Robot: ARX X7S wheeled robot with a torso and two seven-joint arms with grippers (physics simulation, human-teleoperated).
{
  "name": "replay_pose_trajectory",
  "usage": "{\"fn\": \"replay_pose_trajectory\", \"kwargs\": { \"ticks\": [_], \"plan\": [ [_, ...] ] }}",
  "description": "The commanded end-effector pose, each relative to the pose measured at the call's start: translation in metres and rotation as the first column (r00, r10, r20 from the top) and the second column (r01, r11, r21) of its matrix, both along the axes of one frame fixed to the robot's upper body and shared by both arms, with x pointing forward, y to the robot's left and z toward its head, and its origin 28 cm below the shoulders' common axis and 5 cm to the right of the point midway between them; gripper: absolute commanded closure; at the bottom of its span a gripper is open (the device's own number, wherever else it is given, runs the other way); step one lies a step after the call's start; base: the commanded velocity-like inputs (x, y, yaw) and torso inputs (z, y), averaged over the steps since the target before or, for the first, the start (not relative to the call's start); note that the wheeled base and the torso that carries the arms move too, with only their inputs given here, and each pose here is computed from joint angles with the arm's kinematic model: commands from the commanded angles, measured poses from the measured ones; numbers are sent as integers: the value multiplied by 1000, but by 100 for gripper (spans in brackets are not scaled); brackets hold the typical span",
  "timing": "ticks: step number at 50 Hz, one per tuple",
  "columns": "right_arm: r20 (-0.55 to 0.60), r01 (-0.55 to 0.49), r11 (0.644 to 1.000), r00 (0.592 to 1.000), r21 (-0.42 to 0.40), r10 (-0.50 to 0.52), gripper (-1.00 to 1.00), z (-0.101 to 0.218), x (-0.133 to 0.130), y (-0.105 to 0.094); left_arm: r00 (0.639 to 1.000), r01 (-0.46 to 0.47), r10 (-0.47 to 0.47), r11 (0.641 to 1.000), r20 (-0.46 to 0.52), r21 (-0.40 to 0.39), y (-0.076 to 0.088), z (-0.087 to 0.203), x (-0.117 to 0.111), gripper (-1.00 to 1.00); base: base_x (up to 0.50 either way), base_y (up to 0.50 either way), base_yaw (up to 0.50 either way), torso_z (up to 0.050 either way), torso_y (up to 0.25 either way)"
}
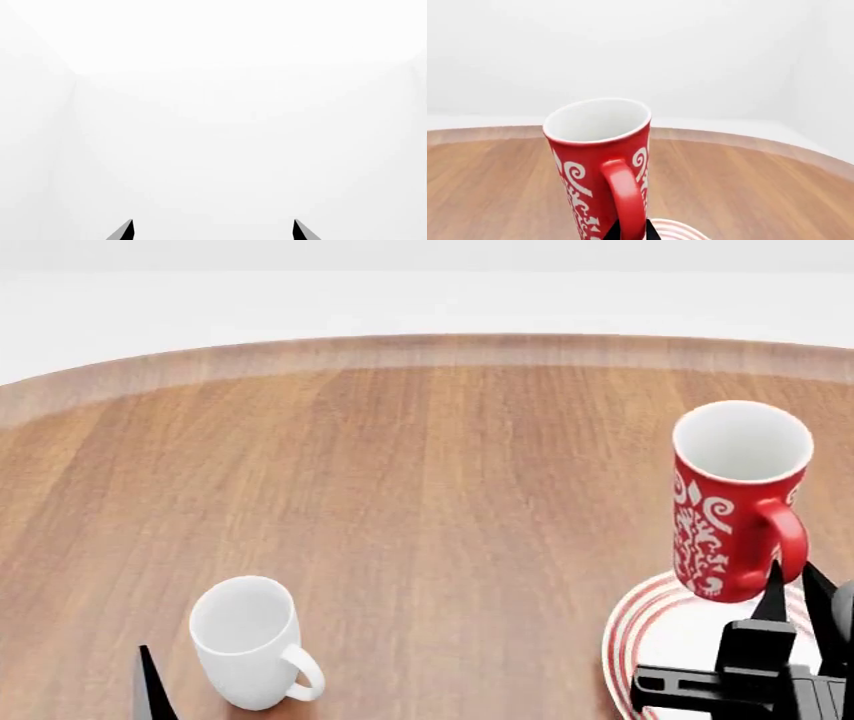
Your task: Pick up the red mug and put it on the plate
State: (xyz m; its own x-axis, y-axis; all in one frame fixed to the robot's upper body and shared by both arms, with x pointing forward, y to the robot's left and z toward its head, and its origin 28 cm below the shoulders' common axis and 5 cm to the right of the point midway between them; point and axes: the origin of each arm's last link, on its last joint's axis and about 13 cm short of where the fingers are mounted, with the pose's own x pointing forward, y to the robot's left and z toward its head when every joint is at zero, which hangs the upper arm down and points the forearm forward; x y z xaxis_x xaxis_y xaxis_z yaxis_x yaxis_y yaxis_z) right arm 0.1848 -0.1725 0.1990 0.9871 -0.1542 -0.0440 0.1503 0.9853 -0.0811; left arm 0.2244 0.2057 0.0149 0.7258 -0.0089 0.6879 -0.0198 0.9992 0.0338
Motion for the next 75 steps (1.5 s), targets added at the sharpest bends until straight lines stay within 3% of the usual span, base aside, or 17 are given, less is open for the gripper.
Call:
{"fn": "replay_pose_trajectory", "kwargs": {
  "ticks": [1, 13, 26, 53, 62, 68, 75],
  "plan": [
    [12, -33, 998, 999, -49, 34, 100, 8, 19, -18, 1000, 1, -1, 1000, -2, 0, 0, 0, 0, -100, 0, 0, 0, 0, 0],
    [-12, -113, 992, 994, -61, 113, 100, 19, 42, -33, 1000, -4, 4, 1000, -4, -2, 0, 0, 0, -100, 0, 0, 0, 0, 0],
    [-33, -111, 992, 993, -51, 110, 100, 27, 59, -53, 1000, -3, 3, 1000, 1, -4, 0, 0, 0, -100, 0, 0, 0, 0, 1],
    [-107, -132, 988, 987, -77, 123, 100, 2, 77, -73, 1000, -3, 3, 1000, 13, -11, 0, 0, 0, -100, 0, 0, 0, 0, 0],
    [-122, -149, 988, 982, -44, 142, 100, -8, 82, -83, 1000, 2, -2, 1000, 18, -13, 0, 0, 0, -100, 0, 0, 0, 0, 0],
    [-110, -152, 987, 982, 47, 156, 100, -10, 85, -89, 1000, 2, -2, 1000, 21, -14, 0, 0, 0, -100, 0, 0, 0, 0, 0],
    [-82, -158, 984, 983, 83, 165, 100, -7, 91, -94, 1000, 1, 0, 1000, 23, -13, 0, 0, 0, -100, 0, 0, 0, 0, 0]
  ]
}}
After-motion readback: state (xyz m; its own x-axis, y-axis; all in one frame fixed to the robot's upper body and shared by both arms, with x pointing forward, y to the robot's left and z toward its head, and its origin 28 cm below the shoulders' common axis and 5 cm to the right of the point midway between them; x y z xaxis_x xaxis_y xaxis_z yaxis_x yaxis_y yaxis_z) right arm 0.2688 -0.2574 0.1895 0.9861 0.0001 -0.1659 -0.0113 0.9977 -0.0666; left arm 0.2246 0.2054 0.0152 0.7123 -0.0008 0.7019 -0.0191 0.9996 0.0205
